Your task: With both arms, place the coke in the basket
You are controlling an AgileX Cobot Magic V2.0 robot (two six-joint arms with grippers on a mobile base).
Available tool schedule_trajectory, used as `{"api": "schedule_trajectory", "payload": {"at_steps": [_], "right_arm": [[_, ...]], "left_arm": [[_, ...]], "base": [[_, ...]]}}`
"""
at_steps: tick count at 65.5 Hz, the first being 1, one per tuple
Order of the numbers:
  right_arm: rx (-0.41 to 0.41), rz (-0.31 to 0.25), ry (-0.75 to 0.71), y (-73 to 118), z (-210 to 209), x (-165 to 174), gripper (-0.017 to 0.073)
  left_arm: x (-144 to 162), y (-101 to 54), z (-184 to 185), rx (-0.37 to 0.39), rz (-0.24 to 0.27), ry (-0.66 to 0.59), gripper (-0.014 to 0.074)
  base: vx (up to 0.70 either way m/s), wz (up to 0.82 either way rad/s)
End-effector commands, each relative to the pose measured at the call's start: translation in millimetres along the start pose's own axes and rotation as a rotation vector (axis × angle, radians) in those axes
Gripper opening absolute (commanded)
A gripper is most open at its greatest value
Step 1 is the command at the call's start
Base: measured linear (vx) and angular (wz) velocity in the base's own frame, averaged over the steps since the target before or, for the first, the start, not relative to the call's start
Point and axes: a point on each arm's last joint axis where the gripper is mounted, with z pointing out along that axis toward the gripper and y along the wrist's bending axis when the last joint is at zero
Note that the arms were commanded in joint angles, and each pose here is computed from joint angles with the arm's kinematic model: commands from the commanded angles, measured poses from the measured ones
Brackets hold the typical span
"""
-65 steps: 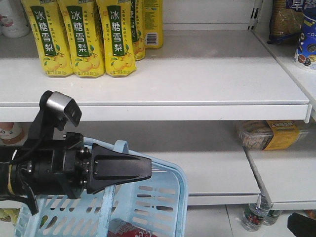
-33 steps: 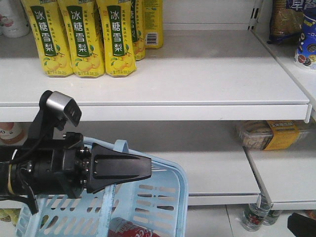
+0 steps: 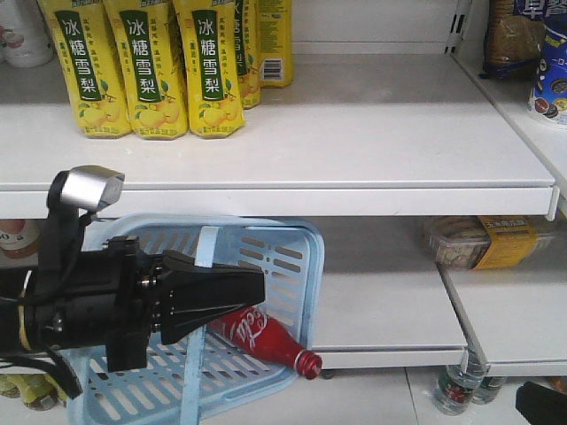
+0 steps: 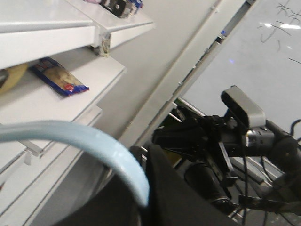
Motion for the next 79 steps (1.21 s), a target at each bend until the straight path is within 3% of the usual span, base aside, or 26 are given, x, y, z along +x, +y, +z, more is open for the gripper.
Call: {"api": "schedule_trajectory", "payload": {"at_steps": [1, 7, 15, 20, 27, 42, 47, 62, 67, 74, 79], "right_arm": [[0.019, -0.003, -0.086, -1.6, -3, -14, -0.0005], [0.019, -0.003, -0.086, -1.6, -3, -14, -0.0005], [0.019, -0.003, -0.086, -1.6, -3, -14, -0.0005], [0.019, -0.003, -0.086, -1.6, -3, -14, -0.0005], [0.019, -0.003, -0.086, -1.6, -3, -14, -0.0005], [0.019, -0.003, -0.085, -1.6, -3, -14, -0.0005], [0.019, -0.003, -0.085, -1.6, -3, -14, -0.0005], [0.019, -0.003, -0.085, -1.6, -3, -14, -0.0005], [0.019, -0.004, -0.085, -1.6, -3, -14, -0.0005], [0.019, -0.004, -0.085, -1.6, -3, -14, -0.0005], [0.019, -0.004, -0.085, -1.6, -3, -14, -0.0005]], "left_arm": [[-10, -15.2, -10, 0.017, 0.007, -0.171, -0.0006], [2, -11.4, -21, -0.088, -0.007, -0.231, -0.0006], [16, -9.4, -42, -0.254, 0.056, -0.339, -0.0006], [25, -7.6, -55, -0.349, 0.069, -0.405, -0.0006], [44, -8.7, -73, -0.431, 0.111, -0.473, -0.0006], [87, -4.1, -106, -0.562, 0.083, -0.605, -0.0006], [104, 1.5, -114, -0.623, 0.065, -0.596, -0.0006], [128, 15.5, -125, -0.881, -0.053, -0.366, -0.0006], [134, 15.4, -129, -0.918, -0.072, -0.337, -0.0006], [137, 10.9, -135, -0.933, -0.048, -0.341, -0.0006], [137, 5.3, -139, -0.927, 0.015, -0.361, -0.0006]], "base": [[0.00, 0.00], [0.00, 0.00], [0.00, 0.00], [0.00, 0.00], [0.00, 0.00], [0.00, 0.00], [0.00, 0.00], [0.00, 0.00], [0.00, 0.00], [0.00, 0.00], [0.00, 0.00]]}}
